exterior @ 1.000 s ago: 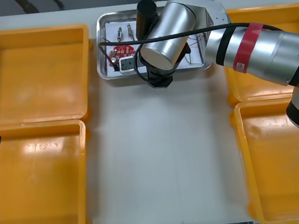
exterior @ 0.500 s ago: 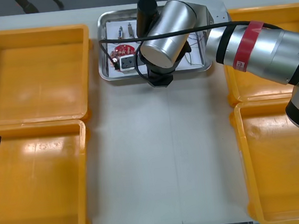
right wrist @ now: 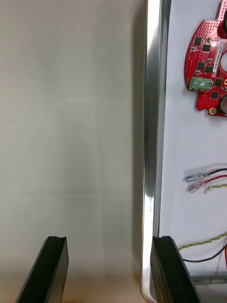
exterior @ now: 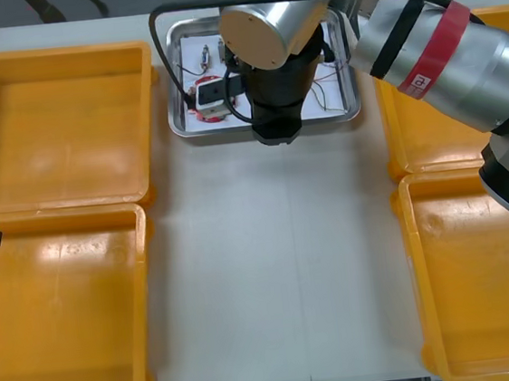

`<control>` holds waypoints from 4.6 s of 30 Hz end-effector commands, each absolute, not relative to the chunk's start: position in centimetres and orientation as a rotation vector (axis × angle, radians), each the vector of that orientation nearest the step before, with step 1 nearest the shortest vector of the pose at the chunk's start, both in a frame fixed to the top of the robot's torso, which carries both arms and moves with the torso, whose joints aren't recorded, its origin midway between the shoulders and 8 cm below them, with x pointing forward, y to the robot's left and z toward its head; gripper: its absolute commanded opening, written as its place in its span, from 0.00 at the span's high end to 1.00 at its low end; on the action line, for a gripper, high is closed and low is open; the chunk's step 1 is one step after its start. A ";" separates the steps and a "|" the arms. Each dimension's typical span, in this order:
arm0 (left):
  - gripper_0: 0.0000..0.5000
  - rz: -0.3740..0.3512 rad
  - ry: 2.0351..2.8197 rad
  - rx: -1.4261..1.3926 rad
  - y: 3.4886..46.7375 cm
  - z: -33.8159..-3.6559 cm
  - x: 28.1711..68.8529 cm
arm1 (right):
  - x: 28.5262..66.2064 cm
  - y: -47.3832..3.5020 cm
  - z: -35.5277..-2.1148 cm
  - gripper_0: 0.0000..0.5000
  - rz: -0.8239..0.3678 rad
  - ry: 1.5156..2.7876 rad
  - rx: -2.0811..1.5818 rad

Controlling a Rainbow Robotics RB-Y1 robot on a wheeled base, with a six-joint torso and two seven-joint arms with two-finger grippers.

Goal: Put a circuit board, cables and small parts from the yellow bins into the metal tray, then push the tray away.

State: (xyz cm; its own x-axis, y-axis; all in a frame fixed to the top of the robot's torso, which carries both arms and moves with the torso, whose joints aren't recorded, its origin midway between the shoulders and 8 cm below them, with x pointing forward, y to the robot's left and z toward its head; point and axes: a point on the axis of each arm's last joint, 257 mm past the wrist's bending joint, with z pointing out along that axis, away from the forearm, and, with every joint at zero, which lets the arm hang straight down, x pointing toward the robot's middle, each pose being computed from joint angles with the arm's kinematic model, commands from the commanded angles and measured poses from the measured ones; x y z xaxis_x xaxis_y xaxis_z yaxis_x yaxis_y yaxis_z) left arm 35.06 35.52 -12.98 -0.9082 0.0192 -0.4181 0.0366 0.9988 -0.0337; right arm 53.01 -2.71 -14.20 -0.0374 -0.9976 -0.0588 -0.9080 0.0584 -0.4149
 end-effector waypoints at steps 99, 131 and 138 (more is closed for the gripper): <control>0.00 0.003 2.682 0.016 36.7 -11.8 35.0 | 36.6 -38.6 -14.6 0.00 -0.039 2.630 0.113; 0.00 0.003 2.682 0.016 36.7 -11.8 35.0 | 36.6 -38.6 -14.6 0.00 -0.039 2.630 0.113; 0.00 0.003 2.682 0.016 36.7 -11.8 35.0 | 36.6 -38.6 -14.6 0.00 -0.039 2.630 0.113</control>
